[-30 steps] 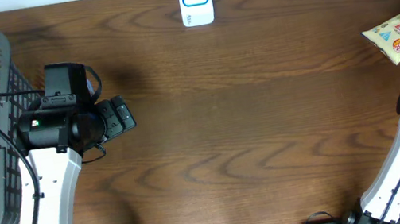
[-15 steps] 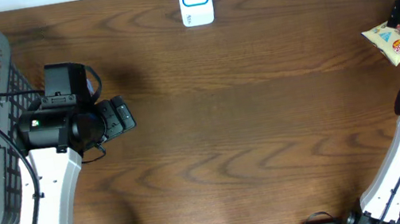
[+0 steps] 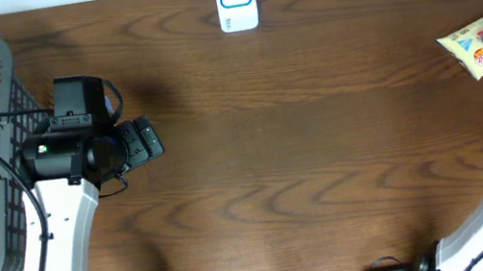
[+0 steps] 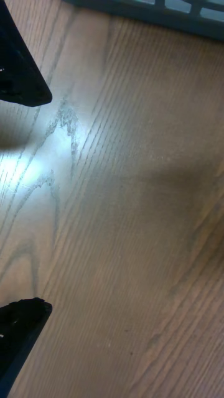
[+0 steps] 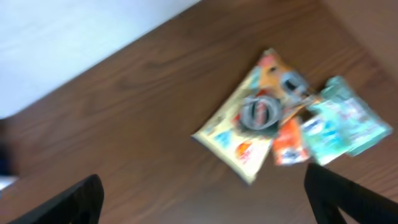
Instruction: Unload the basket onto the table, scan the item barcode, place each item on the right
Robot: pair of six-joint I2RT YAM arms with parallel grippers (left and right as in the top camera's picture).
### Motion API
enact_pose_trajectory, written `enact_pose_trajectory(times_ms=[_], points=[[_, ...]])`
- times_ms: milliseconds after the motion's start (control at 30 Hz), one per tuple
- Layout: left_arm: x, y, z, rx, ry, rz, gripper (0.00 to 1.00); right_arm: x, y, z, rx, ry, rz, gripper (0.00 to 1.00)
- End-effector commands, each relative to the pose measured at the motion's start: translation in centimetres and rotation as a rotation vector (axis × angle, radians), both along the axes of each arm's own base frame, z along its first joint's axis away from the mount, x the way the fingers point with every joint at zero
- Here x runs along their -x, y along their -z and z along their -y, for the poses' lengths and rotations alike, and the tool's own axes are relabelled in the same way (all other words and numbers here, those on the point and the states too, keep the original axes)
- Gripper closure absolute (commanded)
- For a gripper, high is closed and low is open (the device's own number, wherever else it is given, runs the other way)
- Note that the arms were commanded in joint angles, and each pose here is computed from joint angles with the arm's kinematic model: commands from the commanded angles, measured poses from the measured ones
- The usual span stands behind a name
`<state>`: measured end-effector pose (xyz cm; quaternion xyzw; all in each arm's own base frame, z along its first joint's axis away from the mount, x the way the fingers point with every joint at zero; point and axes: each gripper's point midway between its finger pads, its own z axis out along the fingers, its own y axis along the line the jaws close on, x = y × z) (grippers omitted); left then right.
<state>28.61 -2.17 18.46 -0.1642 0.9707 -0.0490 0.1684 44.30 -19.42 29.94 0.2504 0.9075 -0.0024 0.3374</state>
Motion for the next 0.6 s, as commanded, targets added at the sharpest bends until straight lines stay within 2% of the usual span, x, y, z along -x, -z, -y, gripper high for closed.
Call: enact_pose_trajectory(times_ms=[0,100,200,233,267,567], points=[[0.1,0.0,-0.2,-0.003,-0.004,-0.004,0.02,-0.4,-1.0,-5.0,-0.130,-0.172,0.047,0.08],[0.1,0.0,-0.2,-0.003,-0.004,-0.004,0.02,0.1,-1.3,-7.7,-0.160,-0.262,0.036,0.16],[0.1,0.0,-0.2,-0.003,-0.004,-0.004,0.02,0.6,-1.0,-10.4,-0.187,-0.313,-0.002,0.17],[0.1,0.0,-0.2,-0.003,-0.004,-0.004,0.02,0.7,-0.9,-11.2,-0.193,-0.328,-0.014,0.16],[0.1,0.0,-0.2,-0.003,-0.004,-0.004,0.02,0.9,-0.7,-12.0,-0.199,-0.342,-0.030,0.01],[0.1,0.0,-0.2,-0.003,-0.004,-0.004,0.02,4.4,-0.6,-19.6,-0.145,-0.630,-0.140,0.01]])
